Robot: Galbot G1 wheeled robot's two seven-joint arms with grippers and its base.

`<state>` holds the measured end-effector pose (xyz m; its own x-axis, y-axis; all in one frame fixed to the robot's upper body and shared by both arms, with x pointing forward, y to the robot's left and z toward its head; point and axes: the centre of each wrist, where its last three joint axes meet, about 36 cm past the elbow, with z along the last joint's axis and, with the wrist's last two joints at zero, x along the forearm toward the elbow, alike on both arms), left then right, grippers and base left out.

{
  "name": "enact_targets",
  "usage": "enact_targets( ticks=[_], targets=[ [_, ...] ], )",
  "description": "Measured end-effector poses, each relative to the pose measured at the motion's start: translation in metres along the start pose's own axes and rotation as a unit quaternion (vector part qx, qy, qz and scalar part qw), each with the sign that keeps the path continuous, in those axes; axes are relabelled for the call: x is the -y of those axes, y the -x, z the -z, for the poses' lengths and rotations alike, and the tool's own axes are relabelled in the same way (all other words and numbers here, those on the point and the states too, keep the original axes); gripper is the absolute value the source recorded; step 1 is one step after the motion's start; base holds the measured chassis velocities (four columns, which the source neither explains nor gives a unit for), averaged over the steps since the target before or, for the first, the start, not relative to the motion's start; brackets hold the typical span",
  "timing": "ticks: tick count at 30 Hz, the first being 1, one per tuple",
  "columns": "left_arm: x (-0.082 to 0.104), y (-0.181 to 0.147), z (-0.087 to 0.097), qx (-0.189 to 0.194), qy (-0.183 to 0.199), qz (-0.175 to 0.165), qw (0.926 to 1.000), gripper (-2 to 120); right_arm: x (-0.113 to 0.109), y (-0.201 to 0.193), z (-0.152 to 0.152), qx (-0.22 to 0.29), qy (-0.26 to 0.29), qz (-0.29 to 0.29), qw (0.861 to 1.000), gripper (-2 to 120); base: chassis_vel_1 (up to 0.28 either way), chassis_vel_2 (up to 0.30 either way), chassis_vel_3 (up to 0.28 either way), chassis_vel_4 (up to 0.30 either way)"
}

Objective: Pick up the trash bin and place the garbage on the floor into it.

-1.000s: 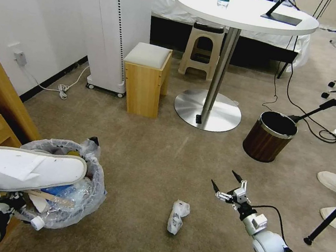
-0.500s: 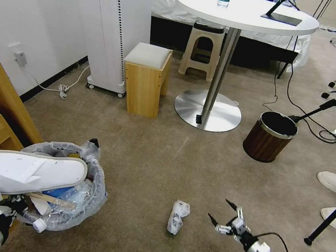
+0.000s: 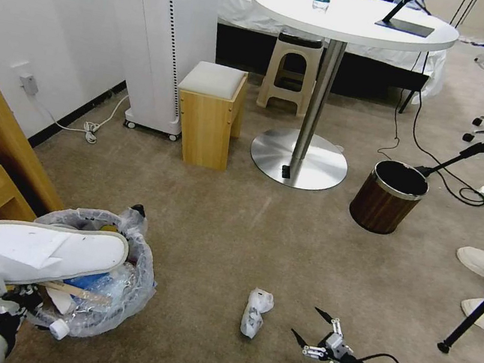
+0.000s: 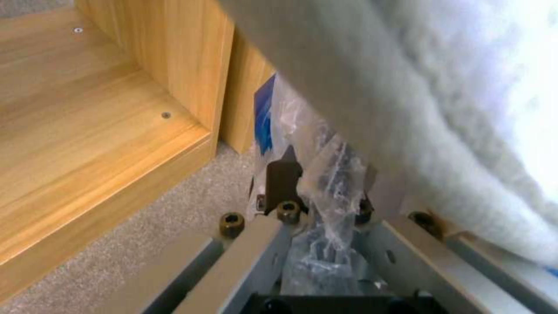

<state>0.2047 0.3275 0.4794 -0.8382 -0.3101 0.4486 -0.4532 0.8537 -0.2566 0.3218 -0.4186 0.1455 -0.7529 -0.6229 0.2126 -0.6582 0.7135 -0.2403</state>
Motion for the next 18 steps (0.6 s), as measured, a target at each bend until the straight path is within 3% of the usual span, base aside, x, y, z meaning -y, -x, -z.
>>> enact_targets(
  ticks=[8,18],
  targets=[
    [0.001,-0.003,0.003,0.001,0.001,-0.003,1.0000,0,-0.021,0.046,-0.002,0.013,0.034,0.028,0.999,97,0.000,0.000,0.000,0.000],
    [0.001,-0.005,0.012,0.005,0.002,-0.007,1.0000,0,-0.052,0.060,-0.006,-0.009,0.055,0.044,0.997,96,0.000,0.000,0.000,0.000]
  ],
)
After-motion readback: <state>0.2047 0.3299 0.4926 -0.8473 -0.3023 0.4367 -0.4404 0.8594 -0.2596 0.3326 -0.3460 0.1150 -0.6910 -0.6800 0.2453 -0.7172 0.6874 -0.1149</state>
